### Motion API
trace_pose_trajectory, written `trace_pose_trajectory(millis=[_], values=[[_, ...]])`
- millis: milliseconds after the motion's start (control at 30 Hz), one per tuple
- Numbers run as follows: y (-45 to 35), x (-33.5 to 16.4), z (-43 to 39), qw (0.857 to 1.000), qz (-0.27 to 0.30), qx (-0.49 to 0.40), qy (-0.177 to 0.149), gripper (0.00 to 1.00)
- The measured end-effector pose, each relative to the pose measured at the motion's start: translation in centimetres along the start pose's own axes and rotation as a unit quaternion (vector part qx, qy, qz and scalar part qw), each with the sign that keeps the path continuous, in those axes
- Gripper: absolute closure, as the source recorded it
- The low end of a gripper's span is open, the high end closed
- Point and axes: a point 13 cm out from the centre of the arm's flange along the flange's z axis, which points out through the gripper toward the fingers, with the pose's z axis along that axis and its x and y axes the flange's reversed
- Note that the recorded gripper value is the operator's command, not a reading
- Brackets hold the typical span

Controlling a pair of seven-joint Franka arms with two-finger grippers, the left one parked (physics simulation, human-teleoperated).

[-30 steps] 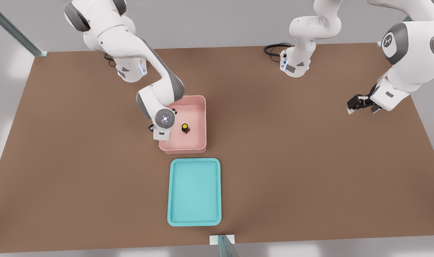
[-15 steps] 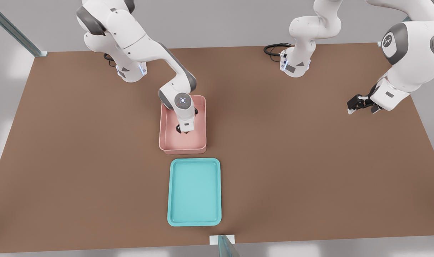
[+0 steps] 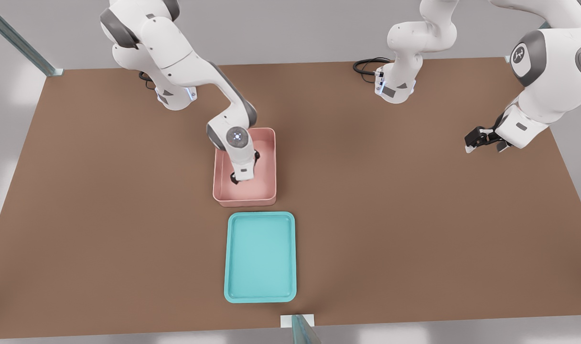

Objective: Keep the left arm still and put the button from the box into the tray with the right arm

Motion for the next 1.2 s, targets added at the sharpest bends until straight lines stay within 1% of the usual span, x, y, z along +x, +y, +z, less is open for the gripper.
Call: trace_pose_trajectory(millis=[467,533,567,633,733,767,833,967,1033,1100,1200], values=[[0.8,0.6,2.6,1.000,-0.018,-0.003,0.016,0.00],[0.9,0.6,2.7,1.000,-0.020,-0.003,0.016,0.06],[1.0,0.6,2.8,1.000,-0.020,-0.003,0.017,0.12],[1.1,0.7,3.1,1.000,-0.022,-0.004,0.019,0.20],[1.1,0.7,3.3,1.000,-0.023,-0.005,0.019,0.21],[1.1,0.6,3.2,1.000,-0.023,-0.004,0.019,0.23],[1.1,0.6,3.2,1.000,-0.024,-0.004,0.018,0.31],[1.0,0.5,3.0,1.000,-0.024,-0.004,0.017,0.33],[1.0,0.5,2.9,1.000,-0.024,-0.004,0.016,0.36],[0.9,0.5,2.8,1.000,-0.025,-0.004,0.016,0.36],[0.9,0.5,2.8,1.000,-0.026,-0.004,0.017,0.40]])
